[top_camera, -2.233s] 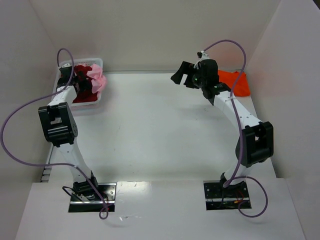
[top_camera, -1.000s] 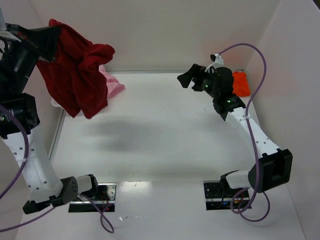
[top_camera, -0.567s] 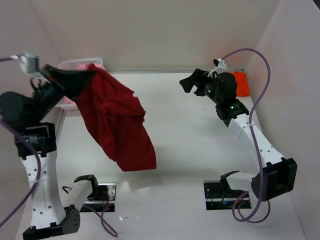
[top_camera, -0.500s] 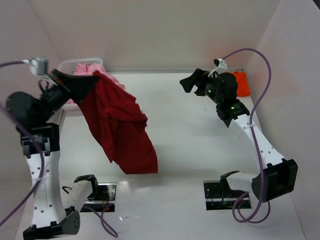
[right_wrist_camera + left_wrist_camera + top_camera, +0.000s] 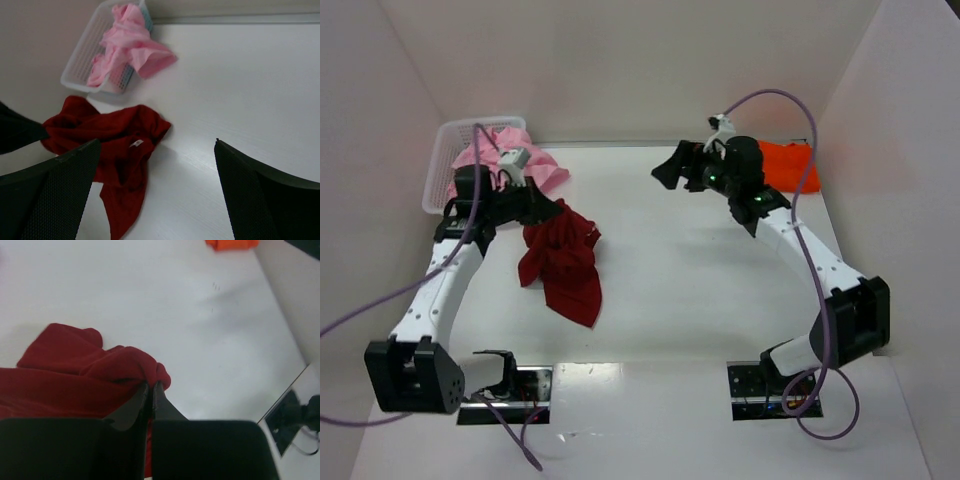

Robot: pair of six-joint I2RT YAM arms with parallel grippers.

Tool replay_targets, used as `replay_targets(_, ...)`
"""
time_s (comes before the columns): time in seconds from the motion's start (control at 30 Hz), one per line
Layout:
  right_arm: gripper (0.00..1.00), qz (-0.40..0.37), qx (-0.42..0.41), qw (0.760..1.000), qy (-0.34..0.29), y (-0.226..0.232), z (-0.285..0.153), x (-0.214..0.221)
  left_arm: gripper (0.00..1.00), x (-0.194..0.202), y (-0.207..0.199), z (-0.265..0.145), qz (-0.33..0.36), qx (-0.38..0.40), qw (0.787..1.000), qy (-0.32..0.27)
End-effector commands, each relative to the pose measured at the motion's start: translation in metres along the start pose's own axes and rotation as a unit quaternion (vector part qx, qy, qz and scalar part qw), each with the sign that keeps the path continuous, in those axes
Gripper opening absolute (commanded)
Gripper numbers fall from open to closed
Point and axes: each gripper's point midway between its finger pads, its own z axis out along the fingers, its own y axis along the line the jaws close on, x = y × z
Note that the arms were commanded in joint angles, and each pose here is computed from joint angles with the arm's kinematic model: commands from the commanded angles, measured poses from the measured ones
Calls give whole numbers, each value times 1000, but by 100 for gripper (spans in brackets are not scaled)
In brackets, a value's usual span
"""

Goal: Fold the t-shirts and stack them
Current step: Move the tshirt to the center of the board

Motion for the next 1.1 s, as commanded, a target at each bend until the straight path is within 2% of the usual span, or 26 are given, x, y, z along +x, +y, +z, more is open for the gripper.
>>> replay_targets(0.0, 100, -60, -106, 992, 46, 56, 23, 33, 0, -1, -20, 28, 87, 22, 995, 33)
replay_targets(0.17, 100, -98, -92, 988, 72, 74, 40, 79, 0, -19, -53, 63, 135, 28, 989, 54)
replay_targets(0.2, 100, -97, -83, 989, 73, 70, 41, 81, 1, -15, -69, 70, 144, 40, 987, 63)
replay_targets(0.3, 100, -72, -8, 996, 55, 39, 37, 83, 12, -1, -77, 88, 158, 43, 982, 92)
replay_targets(0.37, 100, -71, 0, 996, 51, 33, 32, 82, 27, 4, -70, 91, 161, 33, 981, 102)
replay_targets(0.4, 100, -77, -1, 996, 48, 33, 27, 81, 50, 10, -68, 91, 160, 26, 981, 111)
replay_targets(0.47, 100, -98, 0, 994, 41, 31, 20, 79, 78, 2, -55, 88, 163, -20, 982, 94)
replay_targets(0.5, 100, -98, 0, 994, 41, 31, 20, 79, 84, -1, -48, 88, 165, -42, 981, 89)
replay_targets(0.6, 100, -104, 3, 994, 27, 29, 19, 76, 100, -54, -28, 78, 165, -150, 975, 7)
replay_targets(0.67, 100, -116, -9, 993, 32, 31, 30, 78, 100, -81, -3, 76, 169, -225, 959, -24)
replay_targets(0.73, 100, -116, -8, 991, 69, 23, 49, 97, 100, -89, 33, 86, 152, -277, 948, -23)
replay_targets(0.8, 100, -125, -11, 987, 102, 24, 77, 115, 100, -102, 89, 110, 107, -367, 924, -26)
replay_targets(0.9, 100, -125, -7, 983, 133, 20, 93, 139, 100, -93, 132, 129, 88, -395, 915, -5)
replay_targets(0.93, 97, -124, -5, 982, 139, 17, 95, 144, 100, -92, 142, 132, 85, -400, 912, -1)
replay_targets(1.0, 85, -134, 22, 978, 157, 2, 99, 154, 100, -103, 193, 137, 69, -446, 892, -12)
replay_targets(1.07, 85, -139, 24, 976, 163, 0, 103, 156, 100, -108, 210, 136, 68, -456, 888, -13)
